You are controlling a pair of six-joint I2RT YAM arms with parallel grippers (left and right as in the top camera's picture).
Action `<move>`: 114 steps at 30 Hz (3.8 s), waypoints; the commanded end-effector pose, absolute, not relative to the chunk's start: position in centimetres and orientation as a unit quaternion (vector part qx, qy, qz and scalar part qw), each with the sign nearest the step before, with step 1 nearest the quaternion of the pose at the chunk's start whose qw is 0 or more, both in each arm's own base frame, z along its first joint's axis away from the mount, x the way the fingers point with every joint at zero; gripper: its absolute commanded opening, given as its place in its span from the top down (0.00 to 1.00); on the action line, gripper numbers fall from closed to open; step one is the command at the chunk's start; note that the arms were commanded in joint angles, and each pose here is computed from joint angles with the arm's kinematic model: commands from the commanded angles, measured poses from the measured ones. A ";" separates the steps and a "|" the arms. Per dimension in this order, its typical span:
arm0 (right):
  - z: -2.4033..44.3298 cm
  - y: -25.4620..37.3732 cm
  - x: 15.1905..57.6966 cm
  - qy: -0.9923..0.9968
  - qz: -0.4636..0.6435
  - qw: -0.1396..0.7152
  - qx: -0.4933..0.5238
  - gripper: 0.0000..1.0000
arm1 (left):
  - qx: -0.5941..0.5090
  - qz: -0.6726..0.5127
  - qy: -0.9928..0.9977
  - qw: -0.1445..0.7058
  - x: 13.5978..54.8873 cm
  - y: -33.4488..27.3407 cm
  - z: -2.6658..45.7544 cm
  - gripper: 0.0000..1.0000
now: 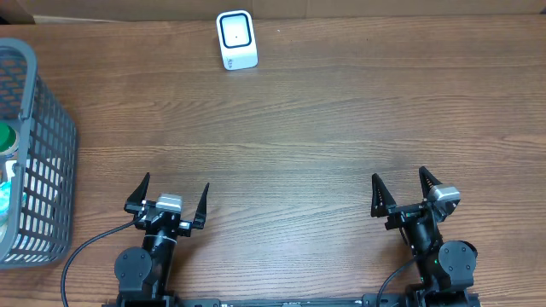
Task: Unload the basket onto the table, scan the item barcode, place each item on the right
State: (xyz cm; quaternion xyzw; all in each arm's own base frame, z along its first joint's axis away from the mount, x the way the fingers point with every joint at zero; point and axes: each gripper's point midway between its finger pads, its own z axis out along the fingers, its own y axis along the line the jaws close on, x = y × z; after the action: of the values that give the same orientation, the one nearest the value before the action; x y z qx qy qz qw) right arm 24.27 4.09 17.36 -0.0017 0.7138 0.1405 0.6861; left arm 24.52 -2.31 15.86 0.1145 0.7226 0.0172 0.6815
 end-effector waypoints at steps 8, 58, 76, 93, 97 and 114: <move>17.2 4.1 24.3 0.713 0.141 0.687 0.000 0.00 | 0.108 0.009 0.722 0.684 24.5 -2.4 15.9 0.00; 17.1 4.1 24.3 0.713 0.141 0.687 0.000 0.00 | -0.218 -0.055 0.888 0.401 34.7 7.0 38.8 0.00; 17.2 4.1 24.3 0.713 0.141 0.687 0.000 0.00 | -0.626 0.073 0.719 0.293 22.1 28.7 33.4 0.07; 17.2 4.1 24.3 0.713 0.141 0.687 0.000 0.00 | -0.622 0.132 0.764 0.114 21.0 35.3 17.9 0.26; 17.2 4.1 24.3 0.713 0.141 0.687 0.000 0.00 | -0.622 0.121 0.770 0.078 21.4 35.8 14.5 0.30; 17.2 4.1 24.3 0.713 0.141 0.687 0.000 0.00 | -0.611 0.106 0.782 0.062 22.2 36.1 10.4 0.32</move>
State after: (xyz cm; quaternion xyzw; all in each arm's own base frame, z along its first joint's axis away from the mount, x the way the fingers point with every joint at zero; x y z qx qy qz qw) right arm 24.27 4.08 17.38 -0.0016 0.7134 0.1404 0.6865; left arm 22.48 36.88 11.56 -0.6295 0.7657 0.1087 0.0745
